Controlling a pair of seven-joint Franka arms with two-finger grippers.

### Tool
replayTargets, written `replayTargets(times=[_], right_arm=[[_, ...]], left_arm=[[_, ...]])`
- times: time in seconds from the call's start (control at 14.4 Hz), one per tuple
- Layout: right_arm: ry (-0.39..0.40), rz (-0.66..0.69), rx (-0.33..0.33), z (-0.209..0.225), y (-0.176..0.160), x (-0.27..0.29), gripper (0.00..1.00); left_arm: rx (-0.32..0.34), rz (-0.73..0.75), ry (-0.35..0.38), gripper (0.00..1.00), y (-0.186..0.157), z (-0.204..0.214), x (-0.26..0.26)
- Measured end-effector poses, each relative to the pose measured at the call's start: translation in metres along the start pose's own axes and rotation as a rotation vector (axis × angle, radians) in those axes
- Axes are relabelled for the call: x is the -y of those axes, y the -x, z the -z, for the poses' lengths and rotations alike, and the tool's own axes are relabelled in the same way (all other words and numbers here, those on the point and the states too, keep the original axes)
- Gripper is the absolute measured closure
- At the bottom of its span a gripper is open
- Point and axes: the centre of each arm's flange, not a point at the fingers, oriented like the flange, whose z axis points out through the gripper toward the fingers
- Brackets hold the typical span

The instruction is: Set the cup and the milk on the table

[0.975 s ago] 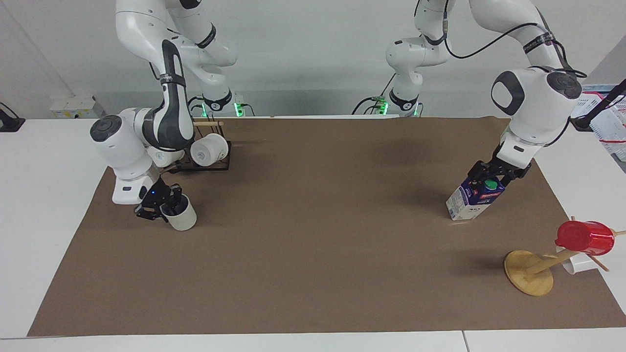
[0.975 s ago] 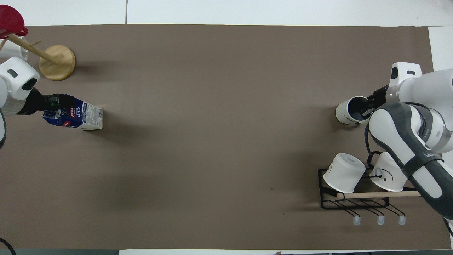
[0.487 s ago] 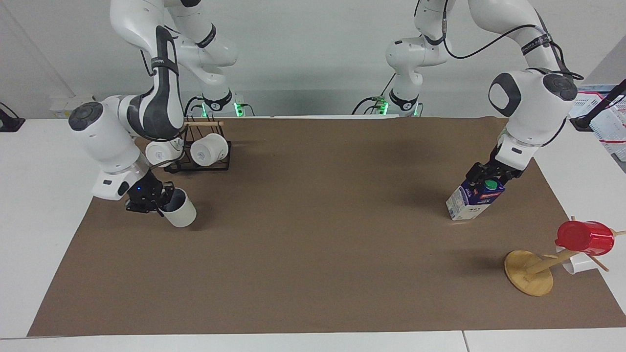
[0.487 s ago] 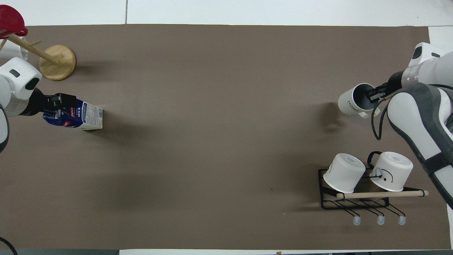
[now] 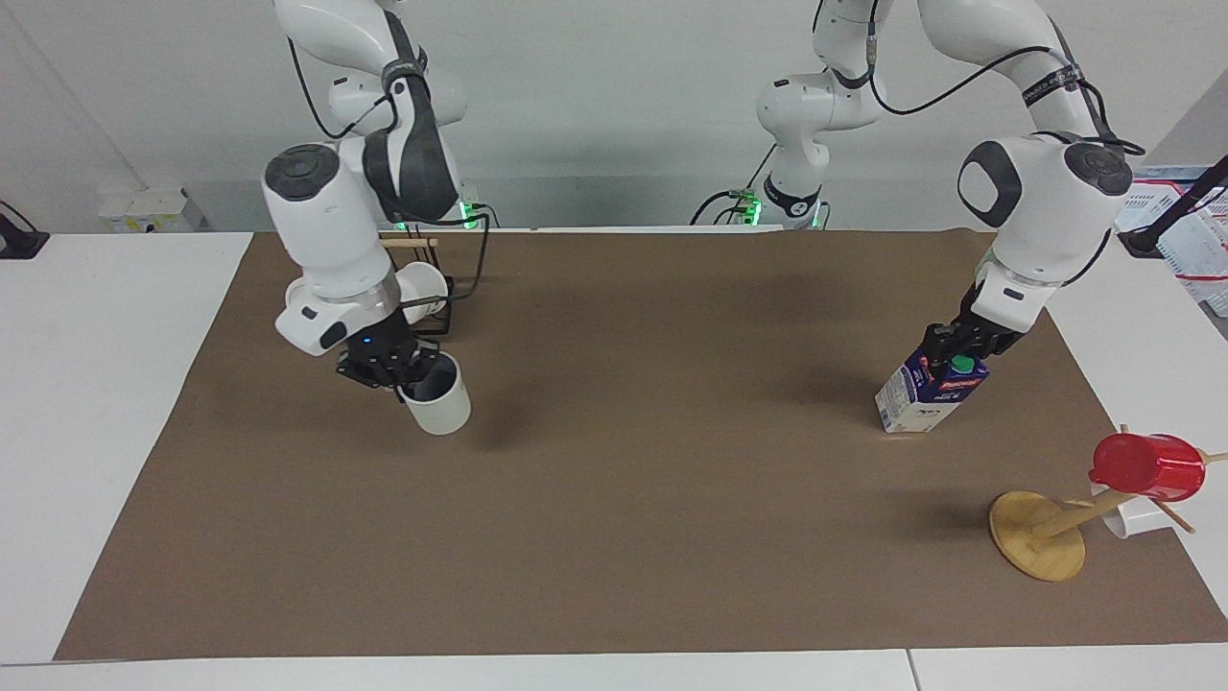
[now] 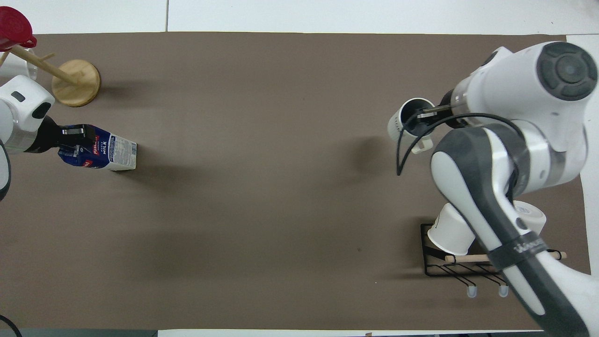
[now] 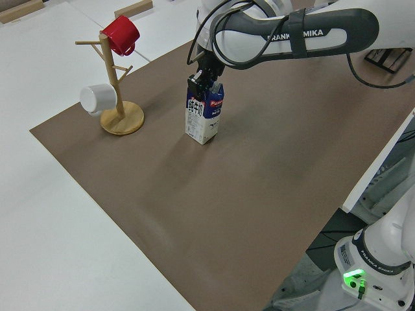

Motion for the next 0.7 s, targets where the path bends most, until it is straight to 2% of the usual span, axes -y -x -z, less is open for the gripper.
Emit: replayTargets(times=[0.28, 0.49, 0.7], right_arm=[[-0.014, -0.112, 0.003, -0.013, 0.016, 0.079, 0.96], [-0.016, -0.137, 0.013, -0.035, 0.029, 0.128, 0.96], [0.042, -0.124, 0.017, -0.059, 0.042, 0.159, 0.96]], left_arm=[[-0.026, -0.001, 0.0, 0.58, 0.0, 0.016, 0.0], [-0.026, -0.003, 0.0, 0.59, -0.002, 0.042, -0.001], [-0.024, -0.011, -0.005, 0.59, -0.006, 0.067, -0.004]])
